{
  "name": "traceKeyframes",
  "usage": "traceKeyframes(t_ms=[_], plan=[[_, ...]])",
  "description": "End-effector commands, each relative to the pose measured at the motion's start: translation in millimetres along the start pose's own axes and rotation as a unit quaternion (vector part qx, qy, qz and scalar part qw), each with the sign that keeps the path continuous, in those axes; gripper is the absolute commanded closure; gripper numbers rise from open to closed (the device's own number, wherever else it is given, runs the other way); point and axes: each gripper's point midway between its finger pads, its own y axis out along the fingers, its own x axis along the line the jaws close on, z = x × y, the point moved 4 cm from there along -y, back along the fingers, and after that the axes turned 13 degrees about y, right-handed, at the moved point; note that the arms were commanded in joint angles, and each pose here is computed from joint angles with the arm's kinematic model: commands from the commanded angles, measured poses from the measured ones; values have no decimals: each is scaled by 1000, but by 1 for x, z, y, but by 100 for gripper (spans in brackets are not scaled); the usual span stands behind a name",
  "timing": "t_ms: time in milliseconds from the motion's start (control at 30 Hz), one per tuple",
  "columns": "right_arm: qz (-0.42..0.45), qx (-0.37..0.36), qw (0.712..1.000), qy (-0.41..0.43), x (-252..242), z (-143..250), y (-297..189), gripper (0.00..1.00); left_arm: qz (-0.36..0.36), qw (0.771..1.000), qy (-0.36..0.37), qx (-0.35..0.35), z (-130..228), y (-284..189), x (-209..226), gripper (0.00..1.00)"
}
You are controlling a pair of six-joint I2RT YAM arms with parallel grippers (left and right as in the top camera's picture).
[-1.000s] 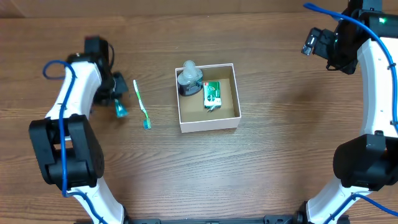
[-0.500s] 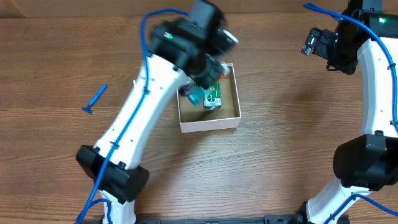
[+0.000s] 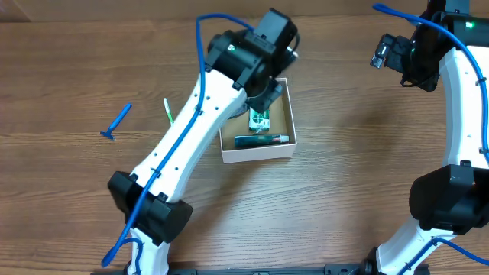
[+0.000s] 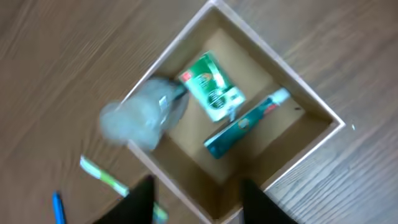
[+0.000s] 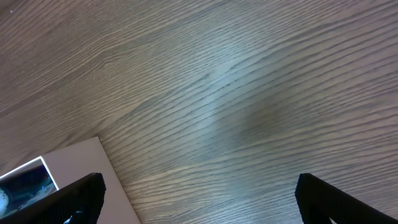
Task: Pack container
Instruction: 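Carry the toothpaste tube with the left gripper and drop it in the box, then grasp the green toothbrush with the left gripper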
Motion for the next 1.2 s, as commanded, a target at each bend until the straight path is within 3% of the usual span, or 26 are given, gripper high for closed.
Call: traceKeyframes(t_ms=[0, 167, 400, 500, 567, 667, 933, 1100, 1167], plan=[[-8, -20, 1000, -6, 4, -3, -14, 0, -71, 978, -194, 1, 40, -37, 67, 49], [-8, -20, 1000, -6, 4, -3, -14, 0, -24, 918, -387, 85, 123, 1, 127, 40], [-8, -20, 1000, -6, 4, -3, -14, 0, -20, 881, -449, 147, 182, 122, 116, 39], [-8, -20, 1000, -6, 4, -3, -14, 0, -10, 872, -470, 135, 191, 155, 103, 37], [-8, -20, 1000, -6, 4, -3, -14, 0, -14, 871, -474, 125, 197, 172, 98, 31], [-8, -20, 1000, -6, 4, -3, -14, 1, -19, 868, -483, 112, 202, 187, 94, 32], [-8, -20, 1000, -6, 4, -3, -14, 0, -28, 856, -508, 91, 217, 217, 81, 56], [-8, -20, 1000, -6, 4, -3, -14, 0, -32, 855, -512, 79, 219, 223, 80, 86], [-8, -20, 1000, -6, 4, -3, -14, 0, -32, 855, -511, 78, 218, 223, 81, 90]])
